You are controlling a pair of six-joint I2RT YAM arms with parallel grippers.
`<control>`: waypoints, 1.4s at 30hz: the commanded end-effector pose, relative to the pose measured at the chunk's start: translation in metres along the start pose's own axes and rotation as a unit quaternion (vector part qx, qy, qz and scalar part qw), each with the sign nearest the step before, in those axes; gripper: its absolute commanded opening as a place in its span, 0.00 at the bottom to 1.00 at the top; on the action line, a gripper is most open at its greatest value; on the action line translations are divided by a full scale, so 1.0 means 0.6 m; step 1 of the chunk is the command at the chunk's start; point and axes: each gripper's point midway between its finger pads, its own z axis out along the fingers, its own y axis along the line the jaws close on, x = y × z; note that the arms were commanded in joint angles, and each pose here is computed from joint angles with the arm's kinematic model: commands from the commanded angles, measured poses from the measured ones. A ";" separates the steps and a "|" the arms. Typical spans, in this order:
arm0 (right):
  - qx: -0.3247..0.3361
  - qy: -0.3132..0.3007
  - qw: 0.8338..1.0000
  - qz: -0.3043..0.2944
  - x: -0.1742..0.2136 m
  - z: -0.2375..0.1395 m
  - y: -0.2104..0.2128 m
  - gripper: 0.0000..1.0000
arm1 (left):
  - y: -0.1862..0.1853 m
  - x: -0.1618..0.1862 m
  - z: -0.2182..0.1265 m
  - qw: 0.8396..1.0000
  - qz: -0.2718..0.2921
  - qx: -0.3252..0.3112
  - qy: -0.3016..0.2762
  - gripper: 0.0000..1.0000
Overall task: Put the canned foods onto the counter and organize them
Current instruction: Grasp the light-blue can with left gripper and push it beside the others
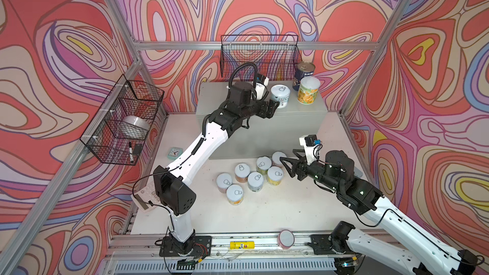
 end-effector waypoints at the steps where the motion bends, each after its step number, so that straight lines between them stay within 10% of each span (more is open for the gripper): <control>1: 0.014 -0.007 1.000 0.004 -0.002 -0.002 -0.007 0.76 | 0.005 -0.017 0.019 1.000 -0.004 -0.006 -0.013 0.75; 42: 0.082 0.033 0.996 0.000 0.008 0.012 -0.043 0.81 | 0.035 0.000 0.158 0.999 -0.023 -0.006 -0.045 0.67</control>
